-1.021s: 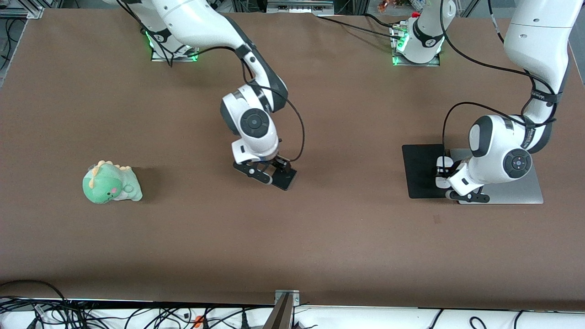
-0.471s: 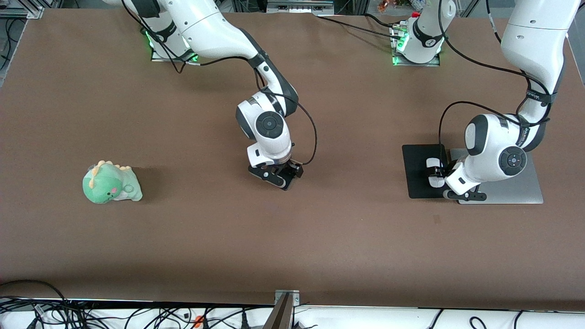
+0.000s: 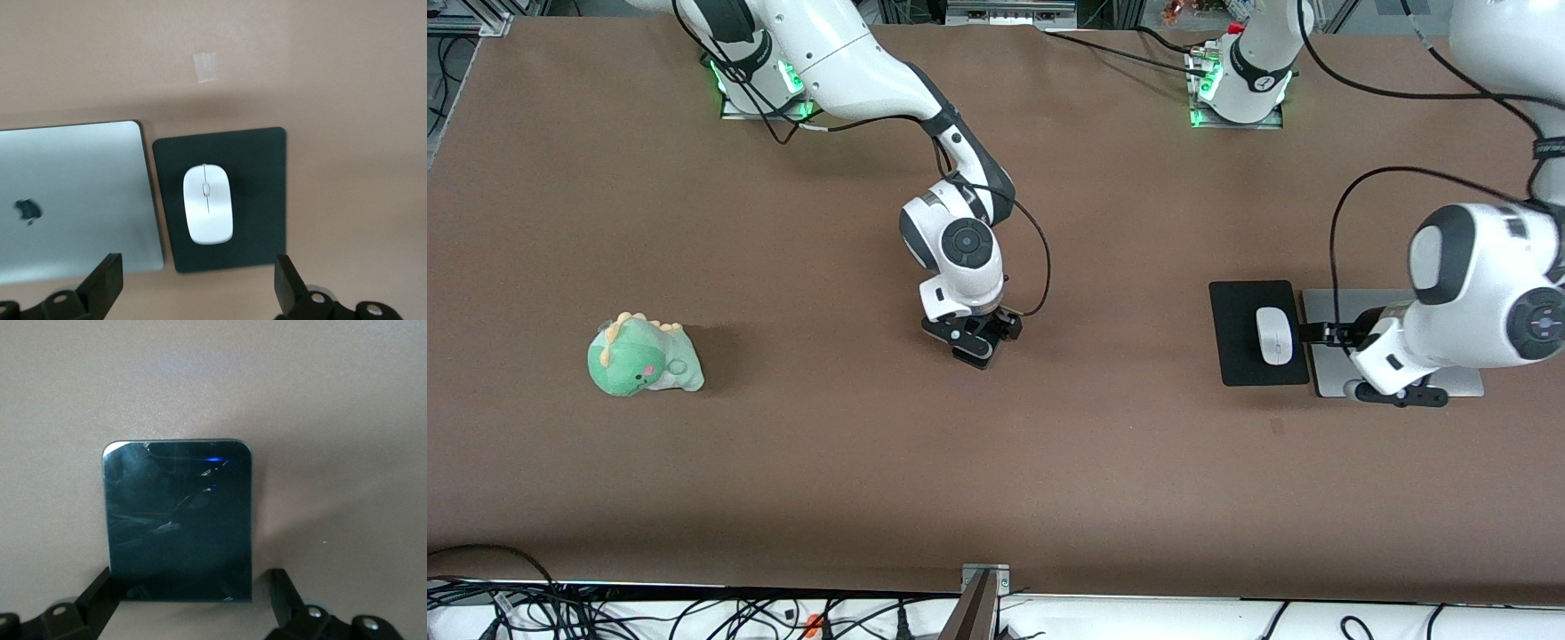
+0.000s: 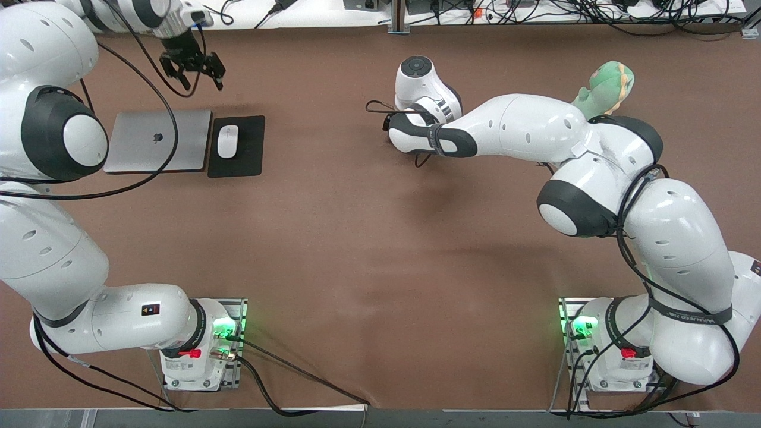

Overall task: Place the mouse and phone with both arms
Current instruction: 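Lower the mouse onto the pad while the right gripper grasps the phone, then raise the open left gripper away while the right gripper lifts the phone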

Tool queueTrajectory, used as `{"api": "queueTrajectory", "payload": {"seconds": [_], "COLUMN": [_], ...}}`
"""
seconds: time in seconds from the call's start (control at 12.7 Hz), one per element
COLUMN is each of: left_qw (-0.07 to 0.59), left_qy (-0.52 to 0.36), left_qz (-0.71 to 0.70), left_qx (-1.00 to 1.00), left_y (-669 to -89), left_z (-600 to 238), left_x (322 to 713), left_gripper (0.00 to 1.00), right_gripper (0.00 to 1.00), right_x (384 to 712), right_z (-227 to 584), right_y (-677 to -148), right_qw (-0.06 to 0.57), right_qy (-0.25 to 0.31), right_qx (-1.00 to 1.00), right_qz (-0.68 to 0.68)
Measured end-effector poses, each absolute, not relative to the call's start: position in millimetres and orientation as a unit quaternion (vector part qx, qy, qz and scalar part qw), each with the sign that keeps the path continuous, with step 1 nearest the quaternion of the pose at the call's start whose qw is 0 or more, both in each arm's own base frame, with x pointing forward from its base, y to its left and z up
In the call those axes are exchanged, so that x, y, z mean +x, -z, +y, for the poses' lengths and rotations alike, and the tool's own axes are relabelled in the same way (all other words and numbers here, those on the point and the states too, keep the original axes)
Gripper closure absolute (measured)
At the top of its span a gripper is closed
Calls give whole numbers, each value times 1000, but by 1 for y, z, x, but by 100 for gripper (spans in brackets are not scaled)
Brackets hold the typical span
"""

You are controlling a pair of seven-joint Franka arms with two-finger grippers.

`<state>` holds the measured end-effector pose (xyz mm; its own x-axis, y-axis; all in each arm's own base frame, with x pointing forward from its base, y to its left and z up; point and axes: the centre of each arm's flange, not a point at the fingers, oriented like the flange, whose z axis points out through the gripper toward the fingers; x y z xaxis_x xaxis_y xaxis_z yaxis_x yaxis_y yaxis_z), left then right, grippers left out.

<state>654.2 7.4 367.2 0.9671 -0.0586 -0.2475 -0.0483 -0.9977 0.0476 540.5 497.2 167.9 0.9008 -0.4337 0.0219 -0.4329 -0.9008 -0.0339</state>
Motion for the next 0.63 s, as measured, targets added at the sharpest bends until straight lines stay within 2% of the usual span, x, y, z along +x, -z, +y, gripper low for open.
{"api": "queueTrajectory", "payload": {"seconds": [0.39,0.63], "left_qw": [-5,-15], "left_qy": [101,58], "left_qz": [-48,-64], "left_qx": [994,996], "left_y": [-455,-517], "left_z": [-10,-34], "left_x": [662,647], "left_gripper": [0,0], "right_gripper": [0,0], "right_x": [545,545], "right_z": [493,492], "right_y": [-169,-168], "right_qw": [8,5], "right_qy": [23,26], "right_qx": [-976,-976], "right_qz": [218,216]}}
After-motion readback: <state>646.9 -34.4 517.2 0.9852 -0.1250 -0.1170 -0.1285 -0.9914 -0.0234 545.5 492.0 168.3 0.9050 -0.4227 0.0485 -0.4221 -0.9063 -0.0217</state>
